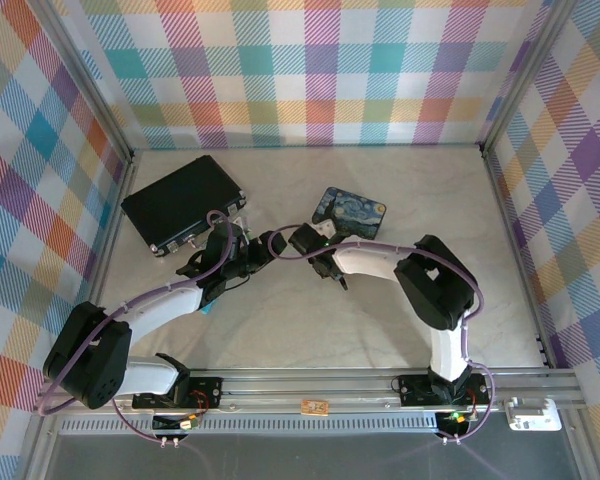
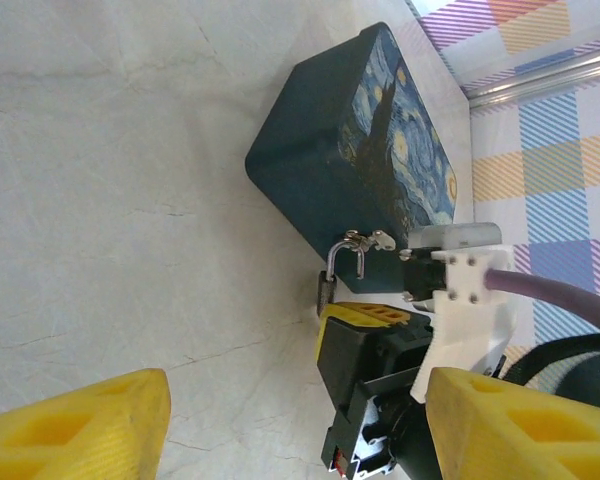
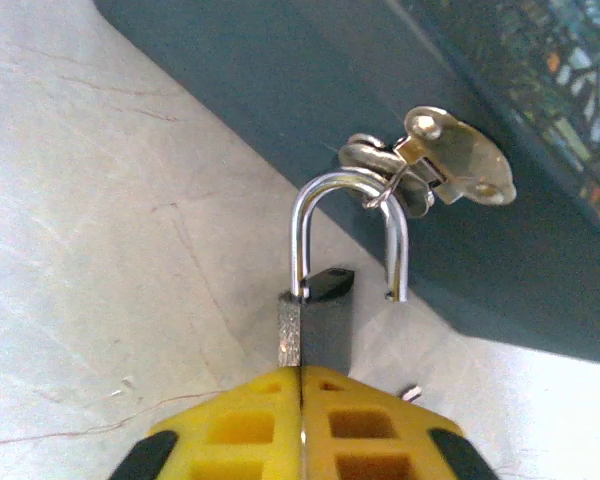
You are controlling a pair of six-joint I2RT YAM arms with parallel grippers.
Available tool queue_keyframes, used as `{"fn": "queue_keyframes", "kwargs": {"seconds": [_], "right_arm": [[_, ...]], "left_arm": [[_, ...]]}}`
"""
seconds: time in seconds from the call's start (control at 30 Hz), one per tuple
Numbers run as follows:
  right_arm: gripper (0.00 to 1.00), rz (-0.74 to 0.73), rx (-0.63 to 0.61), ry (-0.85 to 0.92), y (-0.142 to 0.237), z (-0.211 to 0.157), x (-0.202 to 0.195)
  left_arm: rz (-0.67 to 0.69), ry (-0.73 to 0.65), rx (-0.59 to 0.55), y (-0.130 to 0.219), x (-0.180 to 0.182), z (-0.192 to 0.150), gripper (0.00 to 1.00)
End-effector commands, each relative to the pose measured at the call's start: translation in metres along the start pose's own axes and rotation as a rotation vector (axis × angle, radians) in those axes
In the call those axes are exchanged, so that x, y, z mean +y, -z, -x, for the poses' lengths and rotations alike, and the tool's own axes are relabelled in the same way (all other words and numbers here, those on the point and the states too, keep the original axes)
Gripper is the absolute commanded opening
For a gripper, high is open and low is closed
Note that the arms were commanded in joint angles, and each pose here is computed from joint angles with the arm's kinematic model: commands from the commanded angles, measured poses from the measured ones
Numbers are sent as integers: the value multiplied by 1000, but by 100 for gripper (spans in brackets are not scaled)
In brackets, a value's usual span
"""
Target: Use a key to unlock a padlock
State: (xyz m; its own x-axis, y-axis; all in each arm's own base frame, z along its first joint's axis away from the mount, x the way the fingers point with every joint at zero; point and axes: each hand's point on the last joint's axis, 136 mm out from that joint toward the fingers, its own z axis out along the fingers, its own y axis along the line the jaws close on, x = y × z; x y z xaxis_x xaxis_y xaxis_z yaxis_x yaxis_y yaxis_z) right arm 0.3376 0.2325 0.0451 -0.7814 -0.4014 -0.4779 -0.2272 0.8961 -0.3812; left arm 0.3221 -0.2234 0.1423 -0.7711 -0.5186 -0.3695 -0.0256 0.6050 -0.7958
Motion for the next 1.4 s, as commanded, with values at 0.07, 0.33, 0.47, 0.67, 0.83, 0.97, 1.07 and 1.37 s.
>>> {"fn": "queue_keyframes", "kwargs": {"seconds": [0.07, 0.33, 0.47, 0.67, 0.83, 0.97, 1.07, 1.37], "right_arm": [[3, 232, -70, 40, 16, 9, 8], [17, 426, -65, -15, 32, 20, -11], [50, 364, -32, -86, 34, 19, -21], [58, 228, -3, -106, 16, 16, -17], [57, 127, 20, -88, -6, 13, -19], [55, 66, 39, -54, -18, 10, -22], [53, 62, 46, -40, -25, 8, -18], [41, 88, 61, -30, -38, 6, -10]], "left_arm": [[-120, -47, 6, -8, -11, -2, 64], [-254, -34, 31, -24, -32, -5, 60], [-243, -33, 12, -24, -29, -3, 61], [-219, -9, 8, -27, -22, -2, 63], [-233, 2, 16, -28, -26, -1, 63], [-236, 1, 15, -28, -27, 0, 63], [-243, -1, 11, -28, -28, 0, 63], [-226, 5, 18, -30, -26, 0, 63]]}}
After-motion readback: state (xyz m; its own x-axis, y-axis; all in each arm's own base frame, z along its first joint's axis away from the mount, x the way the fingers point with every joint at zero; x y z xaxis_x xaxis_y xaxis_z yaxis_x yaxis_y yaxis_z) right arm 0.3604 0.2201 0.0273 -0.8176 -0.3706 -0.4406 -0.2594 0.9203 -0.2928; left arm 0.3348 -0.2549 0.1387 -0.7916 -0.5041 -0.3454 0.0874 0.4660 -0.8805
